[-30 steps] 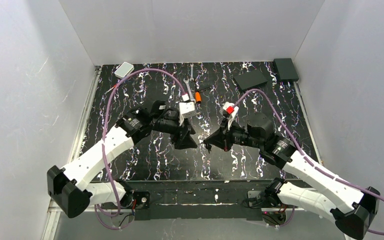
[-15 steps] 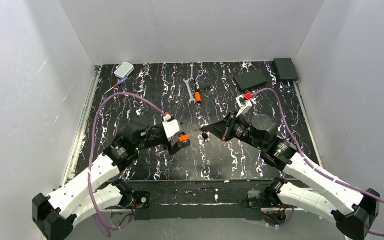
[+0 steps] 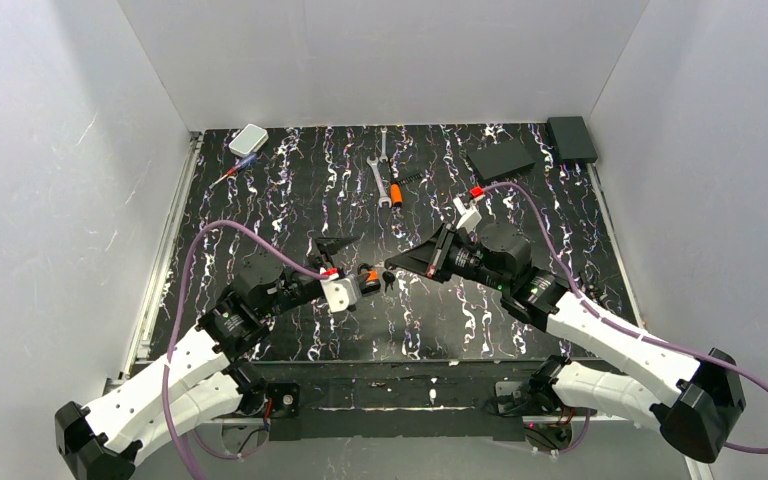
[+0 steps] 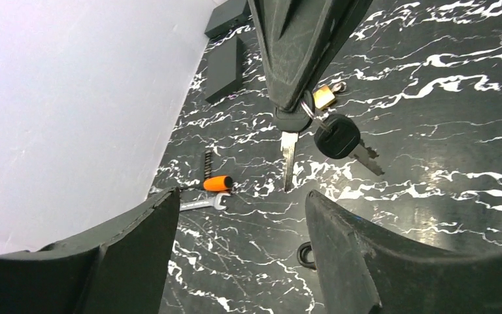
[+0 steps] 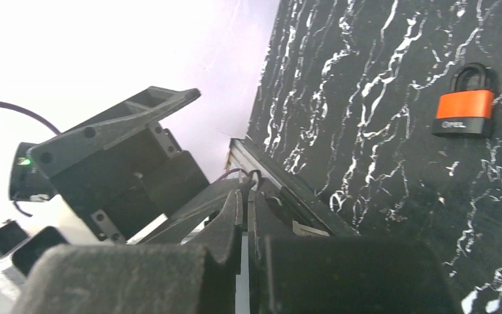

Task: Unlock with the key

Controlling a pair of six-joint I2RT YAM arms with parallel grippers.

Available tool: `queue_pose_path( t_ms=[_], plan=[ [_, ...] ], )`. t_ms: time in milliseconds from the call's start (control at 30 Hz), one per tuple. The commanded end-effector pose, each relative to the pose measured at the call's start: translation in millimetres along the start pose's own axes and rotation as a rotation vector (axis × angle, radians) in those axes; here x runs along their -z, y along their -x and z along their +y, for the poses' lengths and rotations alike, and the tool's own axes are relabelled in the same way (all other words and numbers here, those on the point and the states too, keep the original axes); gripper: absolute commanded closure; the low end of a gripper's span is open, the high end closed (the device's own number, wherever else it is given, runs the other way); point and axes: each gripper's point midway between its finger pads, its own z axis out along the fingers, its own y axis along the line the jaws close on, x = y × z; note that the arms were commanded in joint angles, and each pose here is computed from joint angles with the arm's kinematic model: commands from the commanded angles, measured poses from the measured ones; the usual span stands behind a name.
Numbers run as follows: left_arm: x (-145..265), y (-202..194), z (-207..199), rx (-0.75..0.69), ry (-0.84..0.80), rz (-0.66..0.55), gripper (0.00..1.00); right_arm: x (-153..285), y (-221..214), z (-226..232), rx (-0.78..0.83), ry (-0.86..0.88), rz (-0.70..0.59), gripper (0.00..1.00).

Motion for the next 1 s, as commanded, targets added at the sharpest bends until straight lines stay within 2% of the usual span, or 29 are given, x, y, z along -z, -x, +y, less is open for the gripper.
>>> queue_pose_path(
  t_ms=[0, 133, 267, 433, 833, 967],
  plan=[
    [2.4, 3.5, 7.8, -0.054, 0.036, -0.007, 0.34, 2.2, 9.4, 30.5, -0.025, 0.119, -0.033, 0.99],
    [1.3, 3.0, 1.2, -0.052, 0.004, -0.012, 0.38, 3.9, 11.5, 28.3, -0.024, 0.115, -0.053, 0.99],
    [-0.3, 4.2, -1.1, -0.042, -0.013, -0.013, 0.47, 2.4, 9.3, 28.4, -0.032, 0.119, -0.041, 0.99],
    [-2.3, 5.3, -4.0, -0.033, -0.029, -0.018, 0.54, -0.3, 6.0, 27.3, -0.041, 0.120, -0.025, 0.99],
    [-6.5, 10.4, -13.2, -0.018, -0.071, -0.038, 0.67, -5.6, -0.4, 27.3, -0.048, 0.123, -0.006, 0.99],
    [-7.2, 10.9, -14.4, -0.016, -0.077, -0.039, 0.80, -7.2, -2.7, 26.9, -0.048, 0.124, -0.002, 0.99]
  ],
)
